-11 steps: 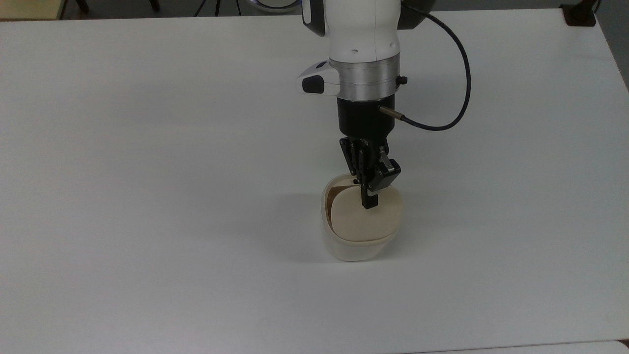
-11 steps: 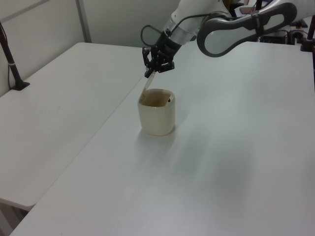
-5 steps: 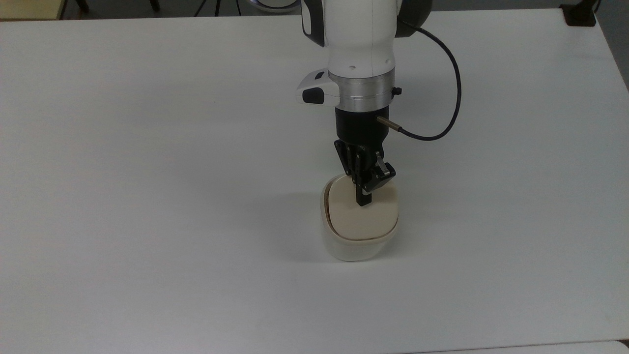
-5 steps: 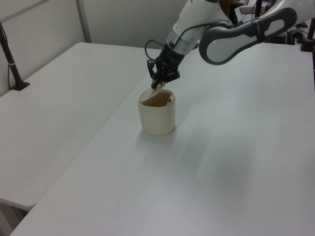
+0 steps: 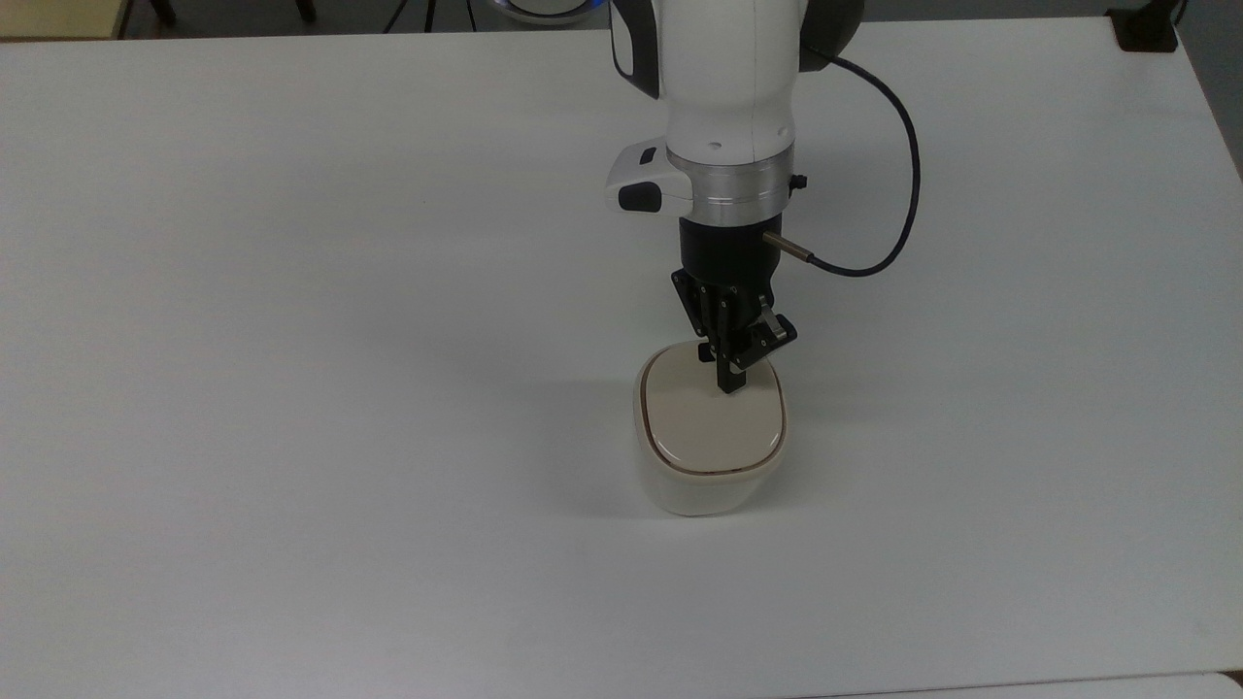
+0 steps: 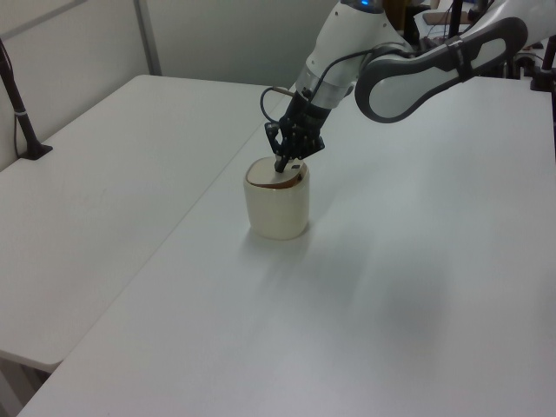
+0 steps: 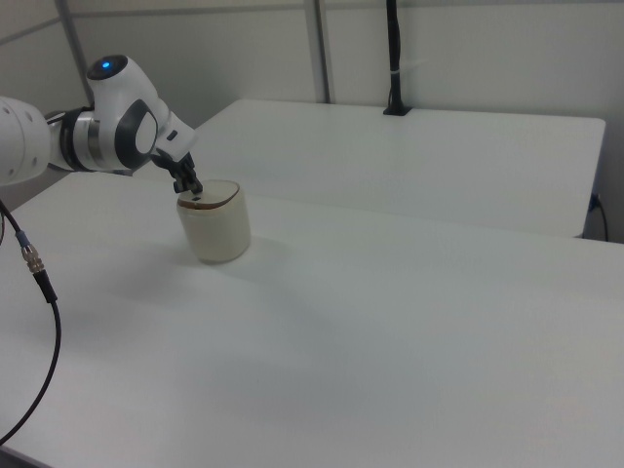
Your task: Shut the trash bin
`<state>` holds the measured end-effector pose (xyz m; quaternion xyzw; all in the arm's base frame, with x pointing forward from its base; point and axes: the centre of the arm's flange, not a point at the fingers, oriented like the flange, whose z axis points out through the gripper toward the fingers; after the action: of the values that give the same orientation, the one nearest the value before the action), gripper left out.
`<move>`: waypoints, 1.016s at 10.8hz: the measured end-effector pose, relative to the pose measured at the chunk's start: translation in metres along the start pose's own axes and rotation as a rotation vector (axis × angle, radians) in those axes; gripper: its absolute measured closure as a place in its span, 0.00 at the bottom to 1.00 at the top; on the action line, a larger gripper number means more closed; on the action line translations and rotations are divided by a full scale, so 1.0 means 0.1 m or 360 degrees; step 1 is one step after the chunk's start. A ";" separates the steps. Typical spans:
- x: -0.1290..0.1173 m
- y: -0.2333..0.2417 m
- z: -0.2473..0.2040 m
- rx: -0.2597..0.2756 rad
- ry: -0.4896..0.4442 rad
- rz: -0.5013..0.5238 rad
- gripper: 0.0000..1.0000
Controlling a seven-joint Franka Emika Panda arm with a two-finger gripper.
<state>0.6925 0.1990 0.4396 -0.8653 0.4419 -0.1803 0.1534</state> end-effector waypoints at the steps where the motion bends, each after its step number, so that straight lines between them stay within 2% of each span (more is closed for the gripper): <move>1: -0.01 0.02 0.02 -0.0010 -0.0004 -0.0012 0.99; 11: -0.04 0.10 0.06 -0.0045 -0.0018 -0.0023 0.99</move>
<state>0.6852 0.1973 0.4295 -0.8716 0.4371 -0.1702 0.1422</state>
